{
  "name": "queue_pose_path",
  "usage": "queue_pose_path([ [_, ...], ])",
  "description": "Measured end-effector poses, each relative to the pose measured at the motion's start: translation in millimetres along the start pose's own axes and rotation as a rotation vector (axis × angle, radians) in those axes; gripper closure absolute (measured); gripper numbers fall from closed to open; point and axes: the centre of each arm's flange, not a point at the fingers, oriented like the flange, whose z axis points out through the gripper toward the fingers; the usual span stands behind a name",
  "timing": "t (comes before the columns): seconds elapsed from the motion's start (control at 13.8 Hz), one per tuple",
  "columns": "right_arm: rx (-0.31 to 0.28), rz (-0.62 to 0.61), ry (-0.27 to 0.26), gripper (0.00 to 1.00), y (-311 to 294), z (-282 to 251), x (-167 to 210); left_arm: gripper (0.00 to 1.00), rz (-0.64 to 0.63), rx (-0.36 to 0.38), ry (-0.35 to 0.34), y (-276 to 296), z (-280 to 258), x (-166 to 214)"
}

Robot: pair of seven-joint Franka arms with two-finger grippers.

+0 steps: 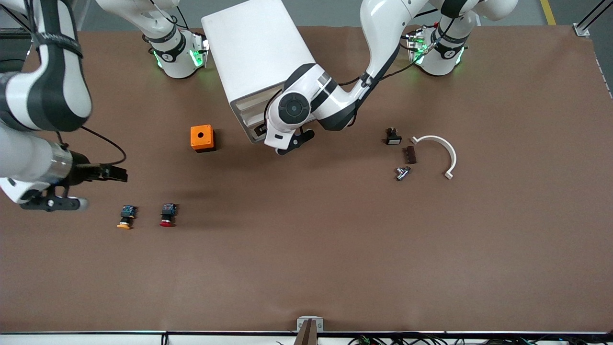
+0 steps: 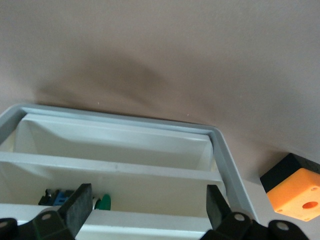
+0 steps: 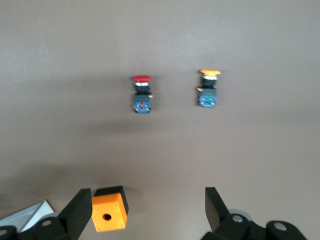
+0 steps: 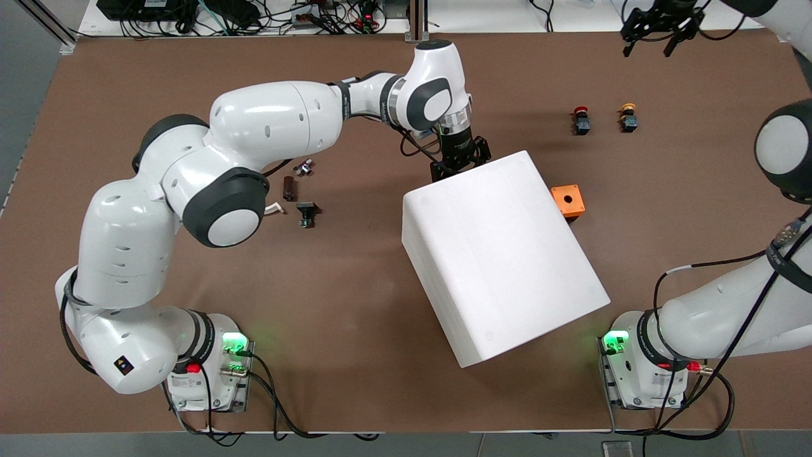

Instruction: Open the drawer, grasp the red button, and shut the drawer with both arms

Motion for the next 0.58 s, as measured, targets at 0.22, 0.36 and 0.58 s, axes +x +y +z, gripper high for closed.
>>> queue_pose_path([
  [0.22, -0.014, 0.010, 0.025, 0.00, 12, -40, -26, 0.00, -0.017, 0.003, -0.040, -2, 7, -4],
  [0.36, -0.014, 0.015, 0.051, 0.00, 17, -60, -38, 0.00, -0.024, 0.005, -0.055, -3, 10, -5],
  [0.58, -0.043, 0.021, 0.071, 0.00, 24, -71, -45, 0.00, -0.028, 0.004, -0.059, -3, 10, -4],
])
